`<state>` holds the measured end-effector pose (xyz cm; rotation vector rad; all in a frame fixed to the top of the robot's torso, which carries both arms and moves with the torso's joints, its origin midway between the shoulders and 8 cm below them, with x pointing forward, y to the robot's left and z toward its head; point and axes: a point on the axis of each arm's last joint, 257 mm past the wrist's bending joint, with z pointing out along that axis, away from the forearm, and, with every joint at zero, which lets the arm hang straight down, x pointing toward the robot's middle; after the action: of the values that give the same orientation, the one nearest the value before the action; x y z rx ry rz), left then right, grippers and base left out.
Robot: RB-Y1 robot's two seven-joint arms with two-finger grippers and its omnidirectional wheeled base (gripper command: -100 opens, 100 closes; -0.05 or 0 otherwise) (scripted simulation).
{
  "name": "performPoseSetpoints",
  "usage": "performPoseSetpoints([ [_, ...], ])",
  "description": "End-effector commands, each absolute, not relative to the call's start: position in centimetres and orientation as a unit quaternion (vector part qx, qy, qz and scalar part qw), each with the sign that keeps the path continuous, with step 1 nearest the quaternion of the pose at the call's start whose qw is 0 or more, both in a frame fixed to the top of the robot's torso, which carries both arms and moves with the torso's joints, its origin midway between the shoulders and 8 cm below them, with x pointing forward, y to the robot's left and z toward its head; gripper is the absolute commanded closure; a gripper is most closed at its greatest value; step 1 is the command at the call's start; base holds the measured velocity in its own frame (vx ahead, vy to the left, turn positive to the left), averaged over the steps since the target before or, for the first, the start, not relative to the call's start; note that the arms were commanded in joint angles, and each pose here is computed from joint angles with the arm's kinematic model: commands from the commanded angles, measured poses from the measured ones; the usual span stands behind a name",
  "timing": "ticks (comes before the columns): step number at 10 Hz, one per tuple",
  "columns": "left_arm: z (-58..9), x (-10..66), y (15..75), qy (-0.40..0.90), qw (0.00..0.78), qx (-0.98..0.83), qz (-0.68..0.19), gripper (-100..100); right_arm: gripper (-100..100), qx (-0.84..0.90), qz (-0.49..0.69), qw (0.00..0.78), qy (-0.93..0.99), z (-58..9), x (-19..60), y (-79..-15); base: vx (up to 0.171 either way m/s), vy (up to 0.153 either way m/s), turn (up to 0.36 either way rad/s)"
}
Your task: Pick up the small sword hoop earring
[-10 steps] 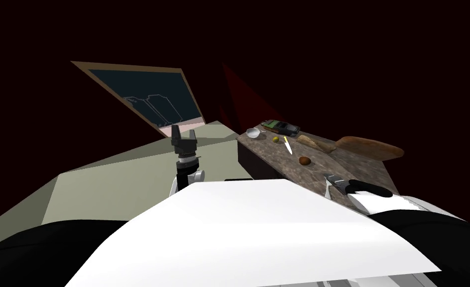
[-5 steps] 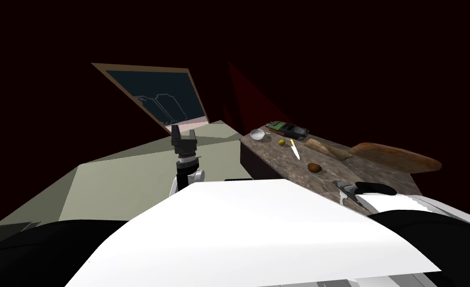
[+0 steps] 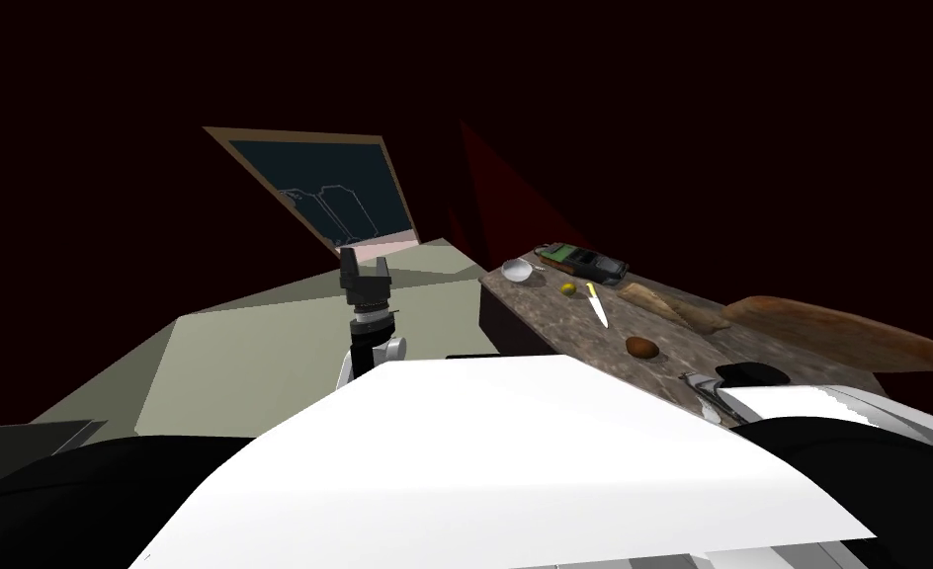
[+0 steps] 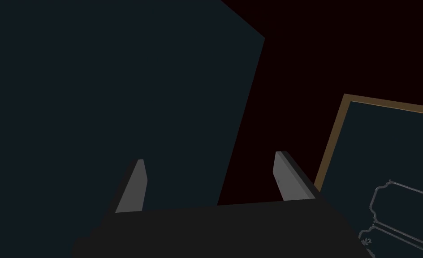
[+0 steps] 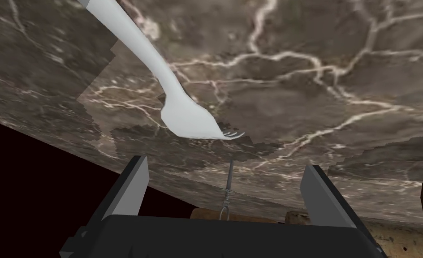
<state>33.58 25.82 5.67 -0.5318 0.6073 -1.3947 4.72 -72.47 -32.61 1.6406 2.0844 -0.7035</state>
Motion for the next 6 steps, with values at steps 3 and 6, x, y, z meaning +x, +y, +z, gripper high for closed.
performPoseSetpoints([
  [3,5.7,33.6,25.8,0.272,0.693,-0.238,-0.624,0,0,0.586,-0.263,0.182,0.744,-32.6,3.8,-72.9,0.032,-0.011,0.021],
  [6,5.7,33.6,25.8,0.272,0.693,-0.238,-0.624,0,-100,0.590,-0.264,0.181,0.741,-33.7,2.9,-73.1,0.001,-0.035,0.043],
])
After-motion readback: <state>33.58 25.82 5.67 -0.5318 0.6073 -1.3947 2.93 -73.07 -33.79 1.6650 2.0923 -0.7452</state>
